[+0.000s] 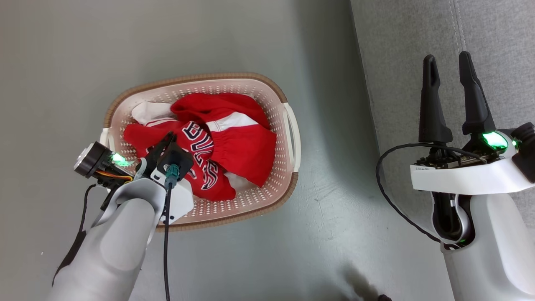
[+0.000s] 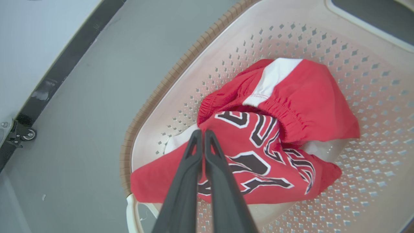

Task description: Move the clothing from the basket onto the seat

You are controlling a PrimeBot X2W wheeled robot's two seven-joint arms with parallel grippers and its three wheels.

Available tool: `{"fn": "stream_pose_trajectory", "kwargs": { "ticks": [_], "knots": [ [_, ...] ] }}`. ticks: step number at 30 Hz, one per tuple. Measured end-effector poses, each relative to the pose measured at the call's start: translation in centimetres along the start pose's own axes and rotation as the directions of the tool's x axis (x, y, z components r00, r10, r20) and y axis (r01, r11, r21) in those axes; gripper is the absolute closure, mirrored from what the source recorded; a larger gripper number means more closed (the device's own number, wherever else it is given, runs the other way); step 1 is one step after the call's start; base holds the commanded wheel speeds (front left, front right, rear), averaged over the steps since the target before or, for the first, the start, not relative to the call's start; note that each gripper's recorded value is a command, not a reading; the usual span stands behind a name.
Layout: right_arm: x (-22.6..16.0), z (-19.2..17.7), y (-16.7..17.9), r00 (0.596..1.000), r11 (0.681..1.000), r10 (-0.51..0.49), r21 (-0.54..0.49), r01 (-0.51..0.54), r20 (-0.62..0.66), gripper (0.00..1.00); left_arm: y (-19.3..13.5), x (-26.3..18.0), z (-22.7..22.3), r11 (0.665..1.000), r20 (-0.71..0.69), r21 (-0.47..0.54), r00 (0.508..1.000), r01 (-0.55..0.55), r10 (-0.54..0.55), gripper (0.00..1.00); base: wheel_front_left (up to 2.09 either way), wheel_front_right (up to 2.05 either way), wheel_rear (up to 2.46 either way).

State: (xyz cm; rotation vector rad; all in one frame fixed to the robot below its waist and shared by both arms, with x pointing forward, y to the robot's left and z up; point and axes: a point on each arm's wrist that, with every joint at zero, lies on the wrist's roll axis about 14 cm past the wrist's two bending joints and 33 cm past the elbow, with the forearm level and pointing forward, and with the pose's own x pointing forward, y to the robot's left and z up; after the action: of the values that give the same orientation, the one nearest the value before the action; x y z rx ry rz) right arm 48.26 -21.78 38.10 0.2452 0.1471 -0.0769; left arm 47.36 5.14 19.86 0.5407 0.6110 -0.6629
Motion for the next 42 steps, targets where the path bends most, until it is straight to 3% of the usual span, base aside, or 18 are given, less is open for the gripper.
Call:
{"fn": "stream_pose_trajectory", "kwargs": {
  "ticks": [10,17,26,42],
  "knots": [
    [0.0,1.4,1.0,0.999,0.999,0.03,-0.038,-0.029,0.028,0.0,2.9,-2.1,3.6,0.983,0.123,-0.115,0.98,-0.143,0.156,1.0,0.0,0.0,0.0],
    [-0.1,2.7,2.3,0.996,0.996,0.065,-0.057,-0.062,0.056,0.0,5.4,-4.2,7.6,0.954,0.226,-0.189,0.935,-0.232,0.272,1.0,0.0,0.0,0.0],
    [-0.4,4.7,4.5,0.988,0.99,0.124,-0.083,-0.116,0.096,0.0,9.0,-8.1,12.9,0.914,0.362,-0.247,0.844,-0.322,0.395,1.0,0.0,0.0,0.0],
    [-2.6,7.7,8.4,0.961,0.968,0.237,-0.117,-0.221,0.143,0.0,11.7,-16.6,18.4,0.86,0.513,-0.32,0.69,-0.397,0.51,1.0,0.0,0.0,0.0]
  ]
}}
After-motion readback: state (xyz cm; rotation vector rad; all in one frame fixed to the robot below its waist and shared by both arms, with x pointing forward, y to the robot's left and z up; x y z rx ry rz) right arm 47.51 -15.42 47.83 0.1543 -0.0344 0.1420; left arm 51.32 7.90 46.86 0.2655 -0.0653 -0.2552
